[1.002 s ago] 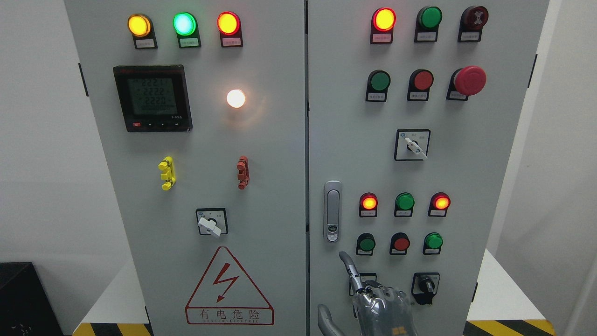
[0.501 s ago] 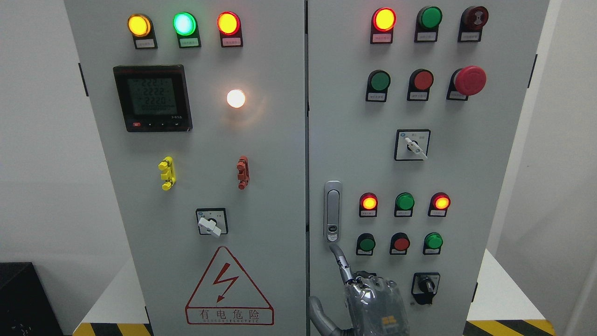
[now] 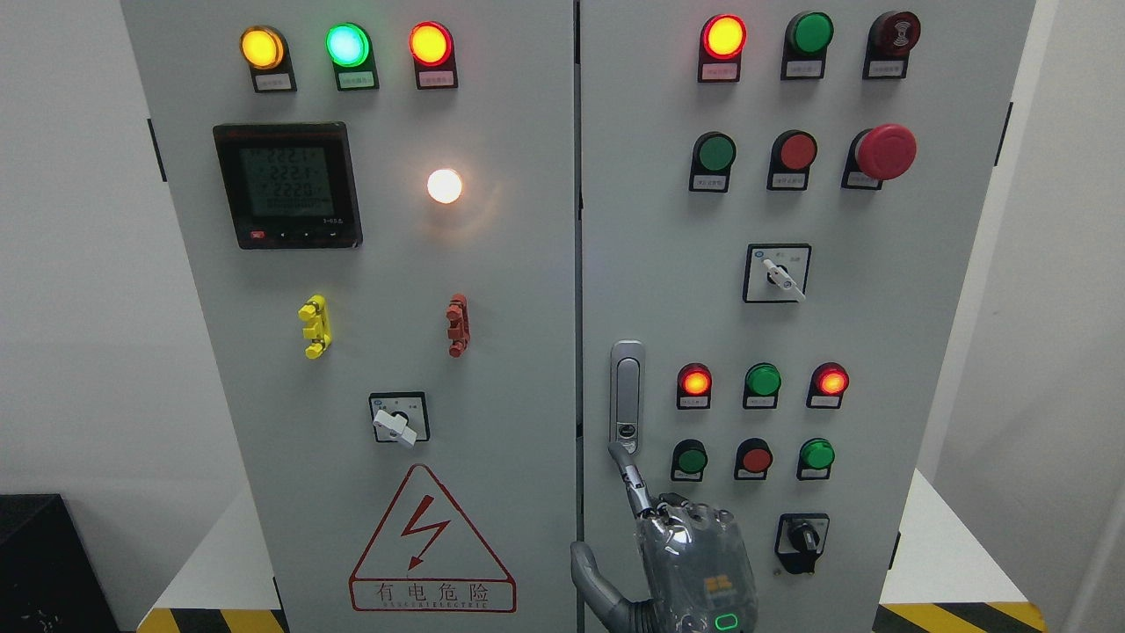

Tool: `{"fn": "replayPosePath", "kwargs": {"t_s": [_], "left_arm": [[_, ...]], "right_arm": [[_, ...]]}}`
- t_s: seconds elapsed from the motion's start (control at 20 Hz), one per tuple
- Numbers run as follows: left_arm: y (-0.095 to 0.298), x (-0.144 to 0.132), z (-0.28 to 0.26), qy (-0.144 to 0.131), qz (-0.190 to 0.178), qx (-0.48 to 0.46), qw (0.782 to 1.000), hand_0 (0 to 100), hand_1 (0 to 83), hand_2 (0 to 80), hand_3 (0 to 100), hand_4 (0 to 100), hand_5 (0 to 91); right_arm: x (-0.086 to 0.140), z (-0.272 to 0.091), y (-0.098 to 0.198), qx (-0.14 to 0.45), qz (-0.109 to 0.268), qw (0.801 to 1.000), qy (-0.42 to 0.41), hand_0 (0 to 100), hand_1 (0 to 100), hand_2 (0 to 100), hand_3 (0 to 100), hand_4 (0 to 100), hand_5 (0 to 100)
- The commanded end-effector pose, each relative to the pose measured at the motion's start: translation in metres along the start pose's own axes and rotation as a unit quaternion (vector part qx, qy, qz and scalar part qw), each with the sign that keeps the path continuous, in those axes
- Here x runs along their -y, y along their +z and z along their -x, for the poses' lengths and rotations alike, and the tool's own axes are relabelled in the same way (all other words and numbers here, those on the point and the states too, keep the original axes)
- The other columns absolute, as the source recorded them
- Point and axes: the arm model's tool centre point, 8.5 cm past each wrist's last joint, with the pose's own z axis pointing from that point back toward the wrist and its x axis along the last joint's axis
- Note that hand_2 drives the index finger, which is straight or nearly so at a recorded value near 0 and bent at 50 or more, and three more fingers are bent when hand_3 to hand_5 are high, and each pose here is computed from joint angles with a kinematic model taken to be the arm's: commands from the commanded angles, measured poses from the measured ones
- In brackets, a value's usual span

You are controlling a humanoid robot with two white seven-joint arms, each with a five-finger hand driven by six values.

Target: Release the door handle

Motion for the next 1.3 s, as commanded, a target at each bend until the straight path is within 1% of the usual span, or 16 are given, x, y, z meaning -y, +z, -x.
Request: {"fn": "replayPosePath", "kwargs": {"t_s": [0.0,0.25,1.25], "left_arm": [[-0.0007,0.0008,-0.0068,-0.011,0.002,0.009,1.0,0,0.0,2.2,9,1,0.0],[-0.0007,0.0008,-0.0068,-0.011,0.002,0.009,1.0,0,0.0,2.2,9,1,0.0],[-0.0007,0.0008,-0.0068,-0.011,0.002,0.009,1.0,0,0.0,2.3,10,1,0.0]], "right_arm": [[-0.0096,0.0025,-0.004,-0.007,-0.01,1.0,0.004,40,25,0,91,86,92],[-0.0077,0.0084,-0.0083,-0.013,-0.006,1.0,0.007,39,25,0,91,86,92],[-0.0088,0.0117,-0.0127,-0.016,-0.007,1.0,0.01,38,25,0,91,86,93]]}}
